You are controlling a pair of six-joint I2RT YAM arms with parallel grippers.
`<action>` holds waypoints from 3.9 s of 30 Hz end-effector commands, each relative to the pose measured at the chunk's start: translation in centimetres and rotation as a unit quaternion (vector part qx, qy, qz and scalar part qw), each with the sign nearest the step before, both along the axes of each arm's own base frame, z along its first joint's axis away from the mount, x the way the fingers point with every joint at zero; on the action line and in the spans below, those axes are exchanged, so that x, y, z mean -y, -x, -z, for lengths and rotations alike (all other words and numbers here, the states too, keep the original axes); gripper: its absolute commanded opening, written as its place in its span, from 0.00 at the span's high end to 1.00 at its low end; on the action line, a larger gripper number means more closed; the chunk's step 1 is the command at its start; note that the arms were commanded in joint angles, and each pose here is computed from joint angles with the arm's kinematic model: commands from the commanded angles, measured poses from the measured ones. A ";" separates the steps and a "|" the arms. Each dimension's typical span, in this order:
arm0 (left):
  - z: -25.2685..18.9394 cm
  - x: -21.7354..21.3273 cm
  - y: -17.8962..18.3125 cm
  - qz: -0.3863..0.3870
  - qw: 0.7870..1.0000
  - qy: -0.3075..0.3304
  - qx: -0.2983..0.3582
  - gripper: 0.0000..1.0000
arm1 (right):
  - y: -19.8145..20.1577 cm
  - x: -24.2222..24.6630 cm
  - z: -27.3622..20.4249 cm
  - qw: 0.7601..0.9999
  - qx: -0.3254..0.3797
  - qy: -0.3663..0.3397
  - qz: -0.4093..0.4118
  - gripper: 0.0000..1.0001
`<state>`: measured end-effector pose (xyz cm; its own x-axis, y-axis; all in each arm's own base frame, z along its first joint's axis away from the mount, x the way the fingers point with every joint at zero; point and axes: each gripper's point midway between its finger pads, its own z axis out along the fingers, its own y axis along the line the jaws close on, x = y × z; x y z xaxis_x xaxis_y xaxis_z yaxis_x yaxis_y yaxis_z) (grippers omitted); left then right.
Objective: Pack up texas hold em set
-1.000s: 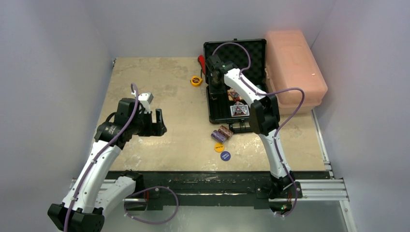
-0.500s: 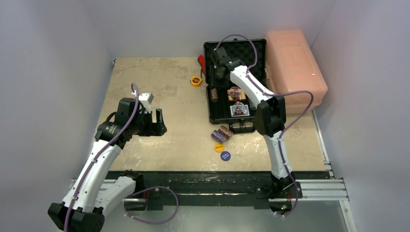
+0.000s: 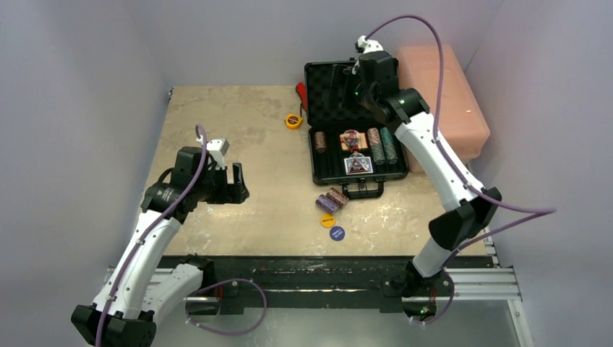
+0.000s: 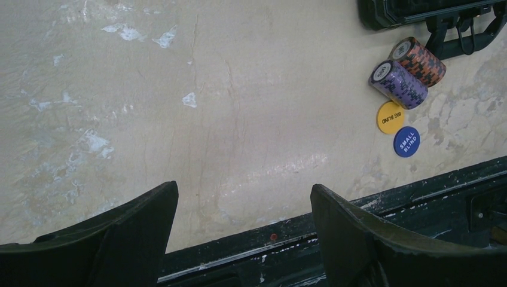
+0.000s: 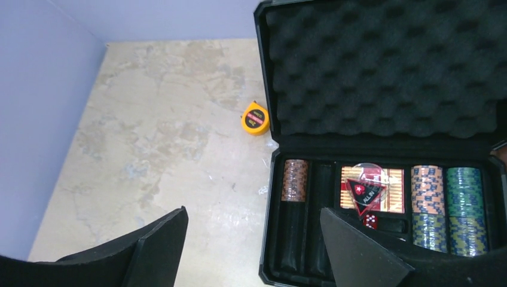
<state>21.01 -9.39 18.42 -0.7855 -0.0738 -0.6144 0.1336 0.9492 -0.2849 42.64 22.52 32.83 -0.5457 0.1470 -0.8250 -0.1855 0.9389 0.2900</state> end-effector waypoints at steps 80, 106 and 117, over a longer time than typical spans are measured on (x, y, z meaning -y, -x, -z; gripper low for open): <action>9.0 27.6 -4.9 0.315 0.940 -0.017 0.127 0.01 | 15.7 5.9 7.1 0.996 0.040 -0.065 -0.045 0.01; 13.4 28.6 -5.4 0.309 0.941 -0.072 0.115 0.28 | 15.5 4.6 7.1 0.994 0.032 -0.078 -0.070 0.01; 12.0 27.8 -5.1 0.308 0.940 -0.071 0.132 0.90 | 15.5 5.3 6.1 0.995 0.039 -0.072 -0.056 0.01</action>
